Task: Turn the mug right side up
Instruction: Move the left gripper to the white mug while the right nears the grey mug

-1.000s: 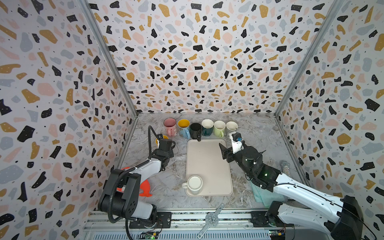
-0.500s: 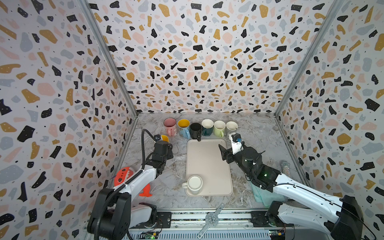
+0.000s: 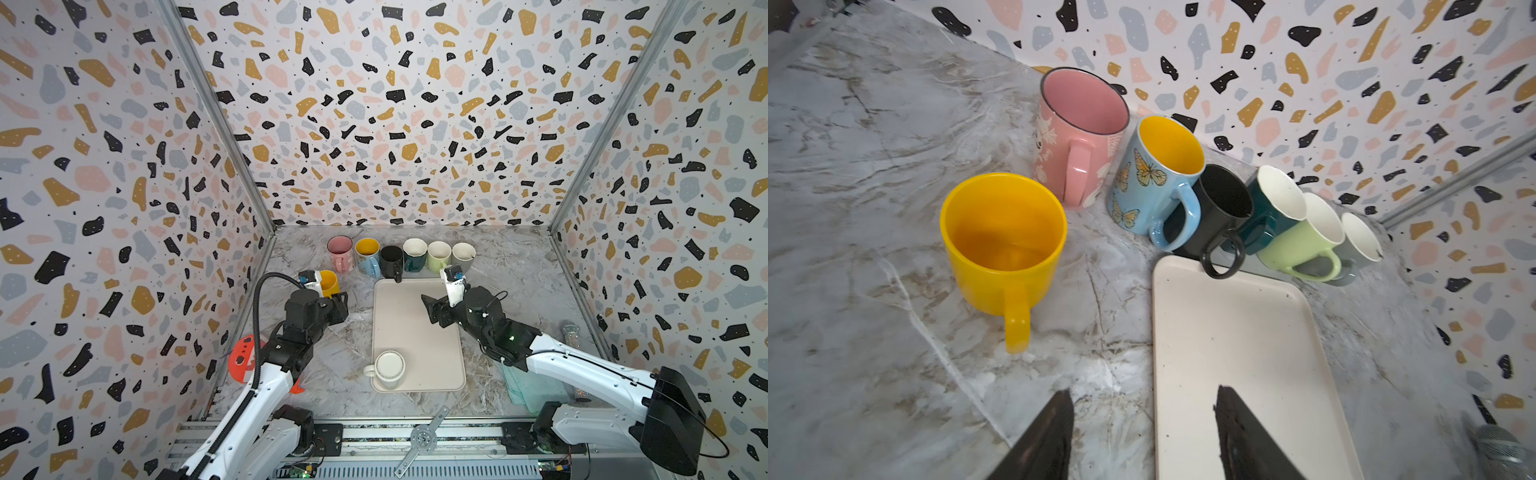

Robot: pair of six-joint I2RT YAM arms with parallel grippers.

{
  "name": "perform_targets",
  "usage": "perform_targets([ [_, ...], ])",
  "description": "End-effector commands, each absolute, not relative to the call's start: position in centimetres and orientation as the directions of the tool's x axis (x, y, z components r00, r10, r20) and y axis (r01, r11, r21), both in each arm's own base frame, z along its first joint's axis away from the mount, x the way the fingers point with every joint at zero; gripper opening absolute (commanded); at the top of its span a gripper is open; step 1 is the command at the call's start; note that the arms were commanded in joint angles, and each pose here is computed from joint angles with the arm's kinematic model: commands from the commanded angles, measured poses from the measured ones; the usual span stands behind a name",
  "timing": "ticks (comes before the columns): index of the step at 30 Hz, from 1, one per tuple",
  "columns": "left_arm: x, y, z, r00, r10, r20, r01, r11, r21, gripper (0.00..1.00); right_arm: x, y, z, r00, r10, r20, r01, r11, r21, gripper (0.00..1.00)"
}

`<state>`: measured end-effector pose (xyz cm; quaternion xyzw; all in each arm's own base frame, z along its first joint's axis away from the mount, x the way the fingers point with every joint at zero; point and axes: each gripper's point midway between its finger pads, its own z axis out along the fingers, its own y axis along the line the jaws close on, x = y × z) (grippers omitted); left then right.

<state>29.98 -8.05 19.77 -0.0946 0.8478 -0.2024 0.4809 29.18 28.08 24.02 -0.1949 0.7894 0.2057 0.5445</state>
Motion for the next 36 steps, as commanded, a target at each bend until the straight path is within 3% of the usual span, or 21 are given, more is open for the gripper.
perform_targets([
  [1,28.8,-9.2,22.4,-0.502,-0.382,-0.776,0.109,0.862,-0.496,0.57,30.1,28.7,29.0,-0.282,0.057,-0.958,-0.534,0.82,0.206,0.84],
  [6,27.8,-9.1,24.5,-0.451,-0.402,-0.797,0.147,0.847,-0.51,0.58,32.2,28.4,31.8,-0.256,0.108,-0.961,-0.518,0.823,0.231,0.86],
  [13,27.8,-9.9,23.3,-0.512,-0.431,-0.743,0.134,0.815,-0.564,0.59,32.2,27.7,28.6,-0.367,0.189,-0.911,-0.501,0.785,0.365,0.86],
  [20,26.1,-10.5,20.4,-0.642,-0.532,-0.552,-0.018,0.731,-0.682,0.59,33.2,26.1,27.8,-0.384,0.178,-0.906,-0.465,0.811,0.356,0.86],
  [29,22.9,-8.8,21.4,-0.559,-0.778,-0.288,-0.277,0.503,-0.819,0.62,34.5,26.0,26.6,-0.45,0.204,-0.869,-0.496,0.752,0.433,0.86],
  [36,21.3,-8.9,18.7,-0.522,-0.846,-0.107,-0.404,0.356,-0.843,0.61,35.3,26.8,24.4,-0.525,0.165,-0.835,-0.492,0.742,0.456,0.85],
])
